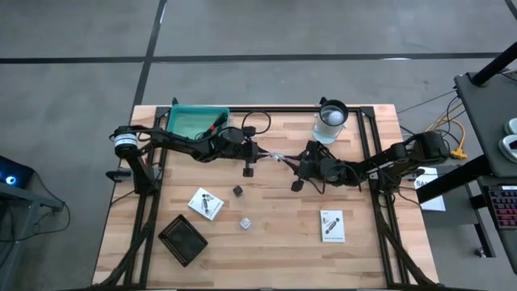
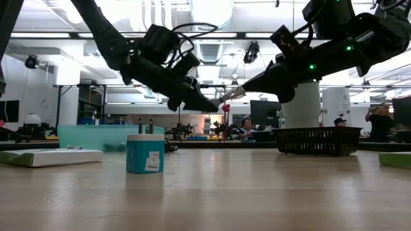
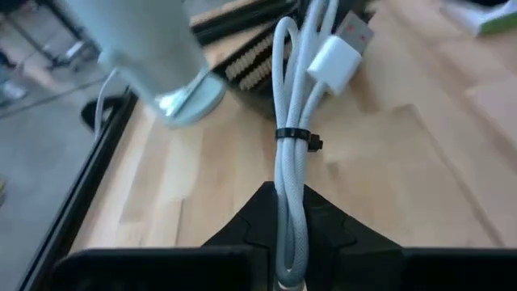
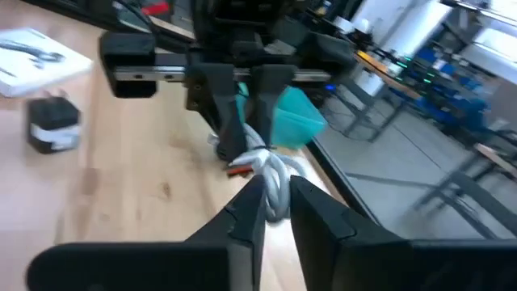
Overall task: Pick and place items into bin
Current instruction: Put the white charger cable into the green bin, then put the black charger cable into the green bin
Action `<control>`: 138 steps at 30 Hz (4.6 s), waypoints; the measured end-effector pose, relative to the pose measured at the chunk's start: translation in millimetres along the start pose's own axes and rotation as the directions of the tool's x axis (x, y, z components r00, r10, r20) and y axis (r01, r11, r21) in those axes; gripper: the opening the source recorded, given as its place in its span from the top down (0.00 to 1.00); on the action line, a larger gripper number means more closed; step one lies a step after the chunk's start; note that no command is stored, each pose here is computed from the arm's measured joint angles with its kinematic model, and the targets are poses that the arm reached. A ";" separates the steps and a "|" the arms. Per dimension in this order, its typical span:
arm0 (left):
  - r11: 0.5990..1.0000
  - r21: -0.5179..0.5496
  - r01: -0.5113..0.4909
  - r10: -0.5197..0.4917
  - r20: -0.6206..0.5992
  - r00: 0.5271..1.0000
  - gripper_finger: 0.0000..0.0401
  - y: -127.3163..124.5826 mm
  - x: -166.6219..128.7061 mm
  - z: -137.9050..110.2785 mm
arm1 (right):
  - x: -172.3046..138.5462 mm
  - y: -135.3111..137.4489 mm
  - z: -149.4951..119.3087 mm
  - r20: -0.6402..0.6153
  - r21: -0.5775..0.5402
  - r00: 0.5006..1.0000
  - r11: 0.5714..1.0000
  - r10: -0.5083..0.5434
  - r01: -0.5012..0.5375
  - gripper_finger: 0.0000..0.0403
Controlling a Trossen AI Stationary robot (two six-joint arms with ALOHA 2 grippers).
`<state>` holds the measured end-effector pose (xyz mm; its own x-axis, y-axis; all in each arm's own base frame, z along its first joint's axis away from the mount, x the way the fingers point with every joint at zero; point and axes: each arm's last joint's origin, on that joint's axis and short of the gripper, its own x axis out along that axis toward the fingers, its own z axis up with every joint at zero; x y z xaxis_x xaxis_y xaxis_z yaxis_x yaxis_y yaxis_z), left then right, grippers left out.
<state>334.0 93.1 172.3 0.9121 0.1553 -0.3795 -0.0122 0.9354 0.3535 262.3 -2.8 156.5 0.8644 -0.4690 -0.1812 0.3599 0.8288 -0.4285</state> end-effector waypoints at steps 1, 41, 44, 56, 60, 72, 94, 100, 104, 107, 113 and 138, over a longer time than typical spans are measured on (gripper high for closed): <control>1.000 -0.003 -0.013 0.013 -0.020 1.000 0.96 0.1 -0.1 -1.7 | -0.1 -0.5 -0.3 -0.010 -0.001 1.000 1.000 -0.023 0.023 0.86; 0.824 -0.055 -0.564 0.503 -0.388 0.772 0.96 13.3 -28.8 -9.3 | -0.6 -2.0 -5.7 -0.078 -0.030 0.991 0.994 -0.105 0.103 0.80; 0.806 -0.042 -0.591 0.526 -0.408 0.746 0.96 13.8 -31.6 -9.5 | -0.6 -2.0 -5.7 -0.078 -0.030 0.991 0.994 -0.105 0.103 0.81; 0.668 -0.038 -0.744 0.658 -0.438 0.613 0.96 11.6 -62.1 -16.1 | -0.7 -2.0 -5.9 -0.079 -0.030 0.991 0.994 -0.105 0.103 0.83; 0.631 -0.067 -0.773 0.679 -0.436 0.591 0.96 8.7 -78.5 -20.7 | -0.6 -2.1 -5.9 -0.079 -0.030 0.991 0.994 -0.105 0.103 0.82; 0.584 -0.171 -0.794 0.710 -0.366 0.601 0.96 -3.0 -117.1 -35.9 | -0.5 -2.2 -5.8 -0.078 -0.029 0.991 0.994 -0.105 0.103 0.83; 0.459 -0.201 -0.866 0.747 -0.441 0.498 0.96 5.8 -124.6 -57.1 | -0.3 -2.0 -5.0 -0.076 -0.024 0.992 0.994 -0.104 0.103 0.83; 0.379 -0.294 -0.878 0.738 -0.476 0.478 0.96 8.7 -126.1 -61.9 | -0.3 -2.0 -5.0 -0.076 -0.022 0.992 0.994 -0.104 0.103 0.83; 0.400 -0.310 -0.862 0.720 -0.476 0.505 0.96 7.9 -125.4 -62.3 | -0.3 -2.0 -5.0 -0.076 -0.020 0.992 0.994 -0.104 0.103 0.82; 0.418 -0.317 -0.852 0.709 -0.473 0.523 0.95 7.5 -124.9 -62.2 | -0.3 -2.0 -5.0 -0.076 -0.020 0.992 0.994 -0.104 0.103 0.81; 0.416 -0.311 -0.854 0.711 -0.474 0.519 0.84 7.6 -125.0 -62.3 | -0.3 -2.0 -5.0 -0.076 -0.020 0.992 0.994 -0.104 0.103 0.82; 0.705 -0.322 -0.631 0.588 -0.233 0.775 0.68 13.4 -116.0 -37.4 | -0.2 -2.2 -5.1 -0.076 -0.007 0.992 0.994 -0.105 0.105 0.83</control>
<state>212.7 99.4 189.1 0.6043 0.7439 -0.2853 -0.7166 0.6640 0.2135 259.5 -6.0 153.0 0.7926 -0.5754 -0.2019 0.4462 0.7729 -0.4510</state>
